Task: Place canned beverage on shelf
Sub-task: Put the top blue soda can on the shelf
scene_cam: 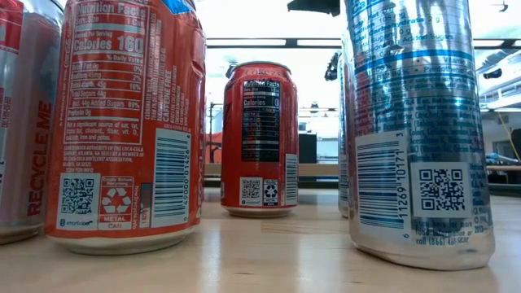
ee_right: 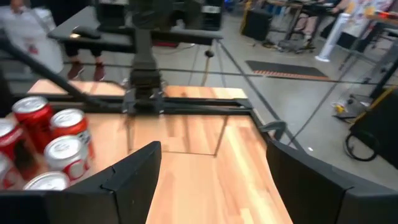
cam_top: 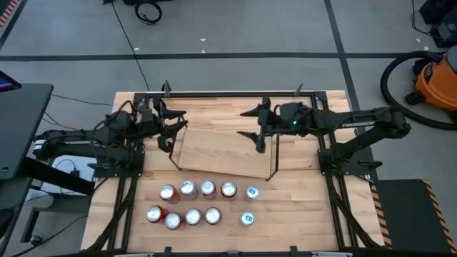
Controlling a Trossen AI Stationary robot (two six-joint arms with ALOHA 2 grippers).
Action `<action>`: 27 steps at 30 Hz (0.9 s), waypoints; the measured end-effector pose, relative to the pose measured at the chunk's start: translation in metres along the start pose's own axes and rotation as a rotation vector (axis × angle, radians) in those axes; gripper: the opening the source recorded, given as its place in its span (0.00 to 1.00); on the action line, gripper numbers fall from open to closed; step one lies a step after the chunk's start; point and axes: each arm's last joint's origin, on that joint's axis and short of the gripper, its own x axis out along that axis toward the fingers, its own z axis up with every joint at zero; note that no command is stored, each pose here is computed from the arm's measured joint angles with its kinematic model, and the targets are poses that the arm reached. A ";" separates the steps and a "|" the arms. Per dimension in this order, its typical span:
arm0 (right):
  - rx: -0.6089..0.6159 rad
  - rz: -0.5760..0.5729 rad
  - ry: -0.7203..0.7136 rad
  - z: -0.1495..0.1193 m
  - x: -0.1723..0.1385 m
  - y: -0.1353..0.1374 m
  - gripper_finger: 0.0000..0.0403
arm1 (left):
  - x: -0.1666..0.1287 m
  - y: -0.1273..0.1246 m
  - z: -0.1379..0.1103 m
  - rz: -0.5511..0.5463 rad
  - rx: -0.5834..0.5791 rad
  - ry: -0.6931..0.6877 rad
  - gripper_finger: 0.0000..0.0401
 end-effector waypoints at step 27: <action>-0.092 0.133 0.225 0.021 0.025 0.106 0.82 | -0.007 -0.039 -0.003 -0.059 -0.148 0.045 0.43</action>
